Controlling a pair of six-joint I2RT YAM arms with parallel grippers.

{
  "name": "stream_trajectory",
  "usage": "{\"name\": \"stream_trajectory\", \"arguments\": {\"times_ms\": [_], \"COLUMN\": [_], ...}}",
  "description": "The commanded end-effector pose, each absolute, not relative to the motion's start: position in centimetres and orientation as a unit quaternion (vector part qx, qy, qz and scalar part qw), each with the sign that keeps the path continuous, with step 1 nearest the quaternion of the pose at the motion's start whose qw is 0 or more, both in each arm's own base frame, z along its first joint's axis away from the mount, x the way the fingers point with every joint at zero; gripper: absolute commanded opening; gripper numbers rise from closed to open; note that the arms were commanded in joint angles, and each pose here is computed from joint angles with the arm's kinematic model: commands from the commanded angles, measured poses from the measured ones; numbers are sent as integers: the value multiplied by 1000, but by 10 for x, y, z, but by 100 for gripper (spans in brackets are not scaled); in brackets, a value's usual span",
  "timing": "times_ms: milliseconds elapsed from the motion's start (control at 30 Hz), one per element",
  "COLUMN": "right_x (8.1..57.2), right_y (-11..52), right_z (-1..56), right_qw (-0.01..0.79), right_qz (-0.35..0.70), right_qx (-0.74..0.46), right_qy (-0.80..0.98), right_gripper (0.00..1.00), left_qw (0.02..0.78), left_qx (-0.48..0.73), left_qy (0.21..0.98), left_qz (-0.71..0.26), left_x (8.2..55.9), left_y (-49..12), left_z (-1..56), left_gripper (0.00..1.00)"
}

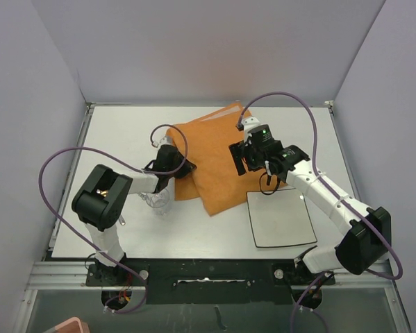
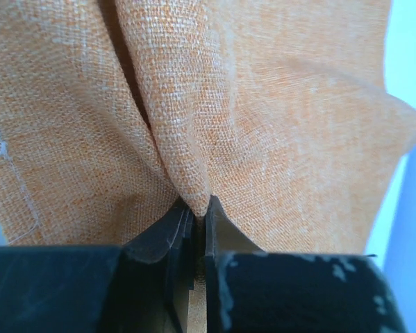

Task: Set the dinner table for one person
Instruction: Flatten out the napkin at the center of the board.

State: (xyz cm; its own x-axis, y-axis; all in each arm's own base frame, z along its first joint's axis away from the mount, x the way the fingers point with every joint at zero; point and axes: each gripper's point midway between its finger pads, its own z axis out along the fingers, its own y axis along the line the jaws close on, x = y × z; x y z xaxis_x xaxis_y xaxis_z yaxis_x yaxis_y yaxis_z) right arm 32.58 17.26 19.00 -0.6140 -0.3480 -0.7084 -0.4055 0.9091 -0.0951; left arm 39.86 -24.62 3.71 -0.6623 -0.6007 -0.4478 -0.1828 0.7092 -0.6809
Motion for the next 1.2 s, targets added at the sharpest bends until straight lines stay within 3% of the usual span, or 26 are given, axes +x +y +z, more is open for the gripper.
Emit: {"name": "stream_trajectory", "arguments": {"times_ms": [0,300,500,967,1167], "right_x": [335,336,330,288,279], "right_y": [172,176,184,223,228], "right_z": [190,191,198,282,275], "right_qw": [398,393,395,475,456], "right_qz": [32,39,59,199,196], "right_qx": [-203,-189,-197,-289,-319], "right_qy": [894,899,895,807,808], "right_gripper": [78,80,81,84,84], "left_qw": [396,471,504,512,514], "left_qx": [-186,-65,-30,-90,-125], "left_qy": [784,762,760,844,842], "left_qz": [-441,-440,-410,-136,-107], "left_x": [419,423,418,414,424], "left_y": [-285,-297,-288,-253,-268], "left_z": [134,301,363,319,321], "left_gripper": [0,0,0,0,0]}}
